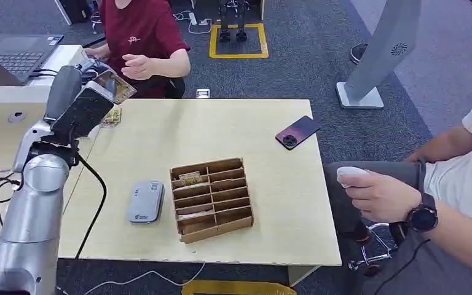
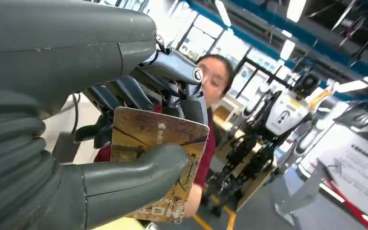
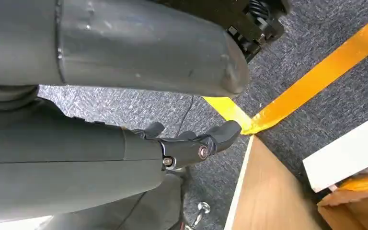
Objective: Pass the card to the sensor for recognition and then transmit it.
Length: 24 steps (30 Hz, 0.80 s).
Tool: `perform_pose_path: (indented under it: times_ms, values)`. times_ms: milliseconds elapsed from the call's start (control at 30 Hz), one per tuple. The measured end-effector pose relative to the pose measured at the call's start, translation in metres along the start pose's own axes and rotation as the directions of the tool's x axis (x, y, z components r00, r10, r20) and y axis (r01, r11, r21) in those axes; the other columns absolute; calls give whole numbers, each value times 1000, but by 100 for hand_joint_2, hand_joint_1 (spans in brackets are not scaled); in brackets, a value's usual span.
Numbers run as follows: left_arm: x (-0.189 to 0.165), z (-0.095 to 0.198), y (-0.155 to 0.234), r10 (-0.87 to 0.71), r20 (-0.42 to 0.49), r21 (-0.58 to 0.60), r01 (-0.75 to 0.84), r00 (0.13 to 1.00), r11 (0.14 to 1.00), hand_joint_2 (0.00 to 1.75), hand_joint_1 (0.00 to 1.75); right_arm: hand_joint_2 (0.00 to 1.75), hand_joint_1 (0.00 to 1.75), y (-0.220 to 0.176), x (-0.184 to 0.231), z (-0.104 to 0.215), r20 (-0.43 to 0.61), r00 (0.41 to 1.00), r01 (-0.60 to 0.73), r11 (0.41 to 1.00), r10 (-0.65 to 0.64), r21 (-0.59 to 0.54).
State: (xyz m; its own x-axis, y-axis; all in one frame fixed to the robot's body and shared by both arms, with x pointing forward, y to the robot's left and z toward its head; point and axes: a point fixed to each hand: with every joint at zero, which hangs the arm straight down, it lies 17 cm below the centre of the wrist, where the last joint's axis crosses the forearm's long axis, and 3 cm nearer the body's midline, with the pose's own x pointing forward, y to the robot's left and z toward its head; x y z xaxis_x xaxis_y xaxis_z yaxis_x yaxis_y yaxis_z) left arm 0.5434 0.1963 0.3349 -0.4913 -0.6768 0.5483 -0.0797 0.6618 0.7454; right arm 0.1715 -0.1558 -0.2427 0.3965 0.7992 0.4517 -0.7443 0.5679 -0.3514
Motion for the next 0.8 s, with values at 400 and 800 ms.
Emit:
perform_pose_path:
  times_ms: [400, 800]
  values:
    - [-57, -4, -1, -488, -285, 52, 522, 825, 851, 175, 175, 0, 0, 1, 4, -1, -1, 999, -38, 999, 38, 22]
    - [-88, 11, -33, -528, -354, -37, 553, 772, 832, 175, 175, 0, 0, 6, 9, -1, 2, 999, -48, 998, 48, 33]
